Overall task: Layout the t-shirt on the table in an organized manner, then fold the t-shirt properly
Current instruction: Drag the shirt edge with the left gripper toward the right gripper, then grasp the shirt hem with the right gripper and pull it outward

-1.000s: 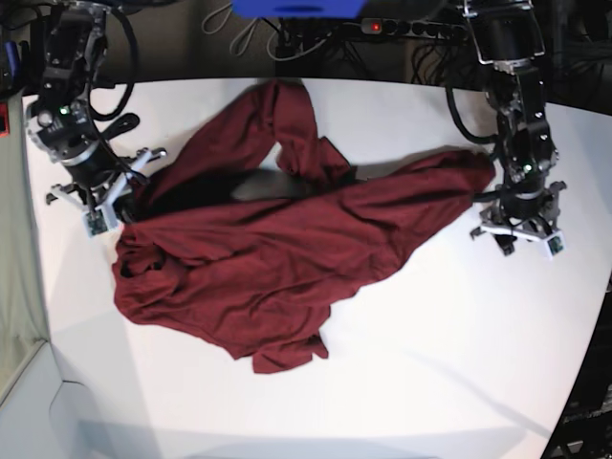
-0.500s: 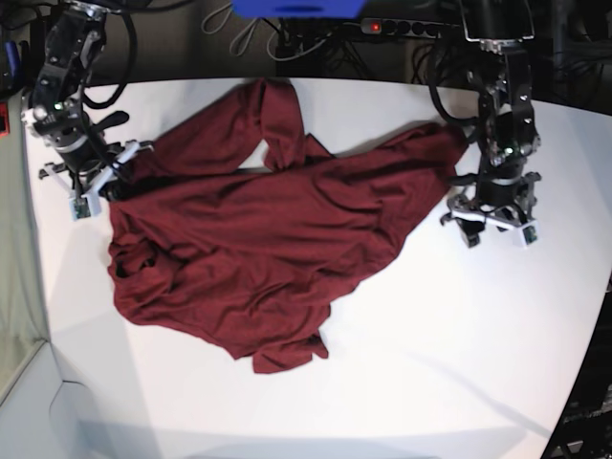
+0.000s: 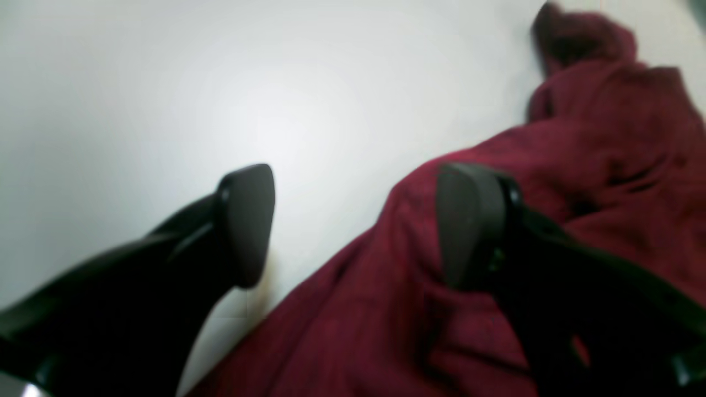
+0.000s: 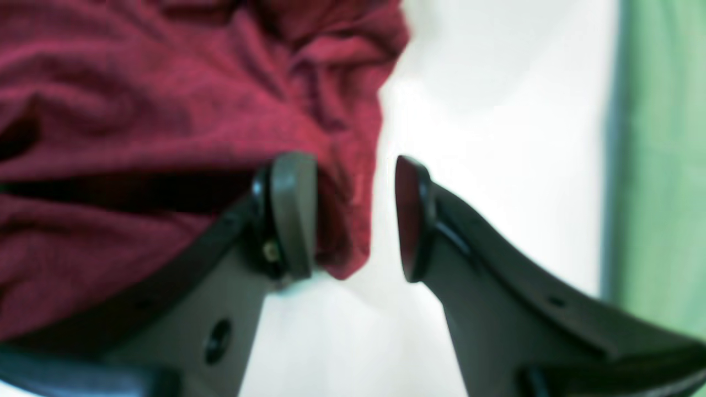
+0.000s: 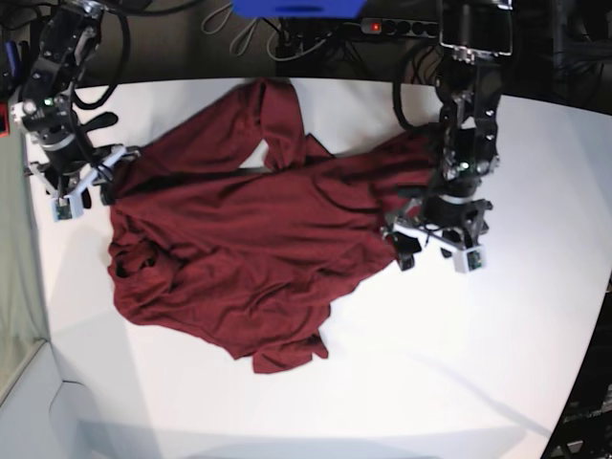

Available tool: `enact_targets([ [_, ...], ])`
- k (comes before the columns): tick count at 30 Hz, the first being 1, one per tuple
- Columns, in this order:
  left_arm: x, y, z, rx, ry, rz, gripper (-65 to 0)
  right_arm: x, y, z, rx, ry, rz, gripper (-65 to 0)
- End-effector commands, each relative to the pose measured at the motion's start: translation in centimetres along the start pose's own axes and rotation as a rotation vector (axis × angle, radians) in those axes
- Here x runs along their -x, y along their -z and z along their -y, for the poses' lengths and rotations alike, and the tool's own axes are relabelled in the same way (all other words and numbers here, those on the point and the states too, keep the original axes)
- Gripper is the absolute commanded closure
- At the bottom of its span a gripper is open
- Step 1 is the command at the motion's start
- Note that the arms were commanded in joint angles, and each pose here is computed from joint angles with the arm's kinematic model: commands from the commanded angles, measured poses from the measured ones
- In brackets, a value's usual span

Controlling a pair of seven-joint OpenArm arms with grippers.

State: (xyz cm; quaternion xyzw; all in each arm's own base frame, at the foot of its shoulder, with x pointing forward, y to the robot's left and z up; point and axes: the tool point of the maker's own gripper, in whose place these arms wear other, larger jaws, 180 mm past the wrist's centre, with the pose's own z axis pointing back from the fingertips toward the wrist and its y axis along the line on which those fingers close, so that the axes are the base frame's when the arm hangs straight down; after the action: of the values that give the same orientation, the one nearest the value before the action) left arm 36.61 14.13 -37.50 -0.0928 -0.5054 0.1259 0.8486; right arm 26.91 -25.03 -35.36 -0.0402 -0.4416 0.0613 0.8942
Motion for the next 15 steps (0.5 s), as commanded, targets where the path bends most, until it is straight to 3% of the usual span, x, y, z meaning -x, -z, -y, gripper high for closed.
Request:
enact_targets([
  [1, -1.1, 0.6, 0.6, 0.012, -0.001, 0.029, -44.6, -2.2, -0.5, 0.5, 0.014, -0.002, 0.076, -24.8],
  [15, 4.9, 3.4, 4.4, 0.073, 0.045, -0.145, -42.4, -4.0, -0.7, -0.8, -0.006, -0.017, 0.121, -24.8],
])
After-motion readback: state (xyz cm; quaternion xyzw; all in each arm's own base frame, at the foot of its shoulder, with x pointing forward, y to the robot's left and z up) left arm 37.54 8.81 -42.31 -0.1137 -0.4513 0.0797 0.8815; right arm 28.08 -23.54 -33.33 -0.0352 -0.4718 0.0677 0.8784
